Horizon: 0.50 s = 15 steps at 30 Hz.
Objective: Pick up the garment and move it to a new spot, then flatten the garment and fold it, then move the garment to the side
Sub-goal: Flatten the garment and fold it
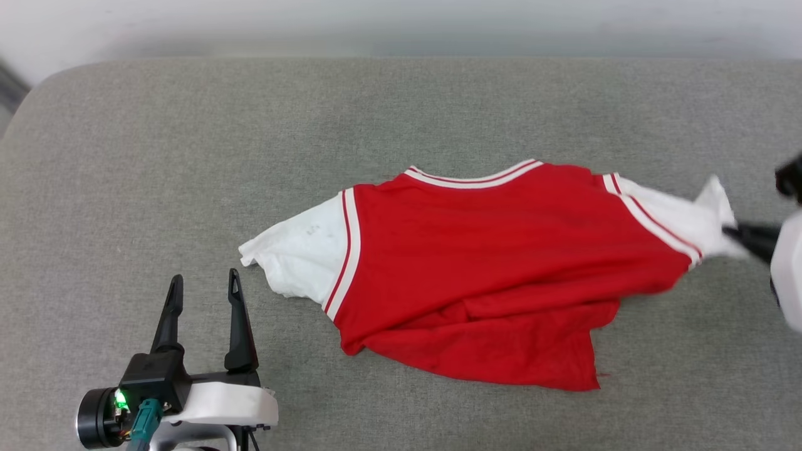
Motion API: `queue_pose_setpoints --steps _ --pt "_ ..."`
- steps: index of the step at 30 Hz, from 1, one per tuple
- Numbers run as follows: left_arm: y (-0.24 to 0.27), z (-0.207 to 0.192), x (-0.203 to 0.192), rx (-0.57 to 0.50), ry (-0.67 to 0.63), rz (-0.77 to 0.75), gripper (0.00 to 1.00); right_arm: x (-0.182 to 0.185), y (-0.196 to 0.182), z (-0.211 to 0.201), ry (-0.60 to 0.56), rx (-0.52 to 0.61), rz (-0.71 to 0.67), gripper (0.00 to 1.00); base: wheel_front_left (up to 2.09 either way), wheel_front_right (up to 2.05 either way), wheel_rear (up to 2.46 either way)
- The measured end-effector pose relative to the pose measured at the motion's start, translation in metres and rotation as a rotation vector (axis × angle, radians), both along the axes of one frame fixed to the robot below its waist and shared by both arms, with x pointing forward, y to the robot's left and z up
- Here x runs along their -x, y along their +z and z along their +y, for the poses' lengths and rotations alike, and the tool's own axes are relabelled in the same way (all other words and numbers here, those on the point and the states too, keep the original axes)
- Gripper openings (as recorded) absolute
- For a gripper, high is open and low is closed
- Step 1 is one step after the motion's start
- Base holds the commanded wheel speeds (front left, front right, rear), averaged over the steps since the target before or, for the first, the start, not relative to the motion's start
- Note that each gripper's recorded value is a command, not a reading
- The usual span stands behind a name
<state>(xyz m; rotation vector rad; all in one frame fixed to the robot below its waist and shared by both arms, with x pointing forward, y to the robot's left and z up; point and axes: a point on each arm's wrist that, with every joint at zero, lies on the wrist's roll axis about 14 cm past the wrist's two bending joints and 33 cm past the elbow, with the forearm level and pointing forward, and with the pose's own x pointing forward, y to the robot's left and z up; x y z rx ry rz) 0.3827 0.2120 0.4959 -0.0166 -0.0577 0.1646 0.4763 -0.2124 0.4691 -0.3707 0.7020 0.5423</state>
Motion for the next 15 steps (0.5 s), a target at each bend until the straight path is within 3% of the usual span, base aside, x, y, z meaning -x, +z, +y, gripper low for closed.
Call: queue_pose_setpoints --steps 9,11,12,14,15 --pt "-0.003 -0.004 0.004 0.004 -0.015 0.011 1.0 0.094 -0.096 -0.019 -0.176 -0.109 0.256 0.0 0.0 0.0 0.0" --pt "-0.004 -0.004 0.005 0.005 -0.015 0.012 1.0 0.097 -0.1 -0.022 -0.216 -0.136 0.245 0.0 0.0 0.0 0.0" --pt "-0.004 -0.004 0.006 0.003 -0.016 0.014 1.0 0.099 -0.102 -0.022 -0.237 -0.154 0.241 0.13 0.0 0.0 0.0" --pt "-0.003 -0.002 0.007 -0.002 -0.016 0.014 1.0 0.097 -0.1 -0.023 -0.275 -0.192 0.204 1.0 0.0 0.0 0.0" --pt "-0.003 -0.002 0.008 -0.006 -0.02 0.012 1.0 0.096 -0.098 -0.023 -0.281 -0.203 0.179 1.0 0.0 0.0 0.0"
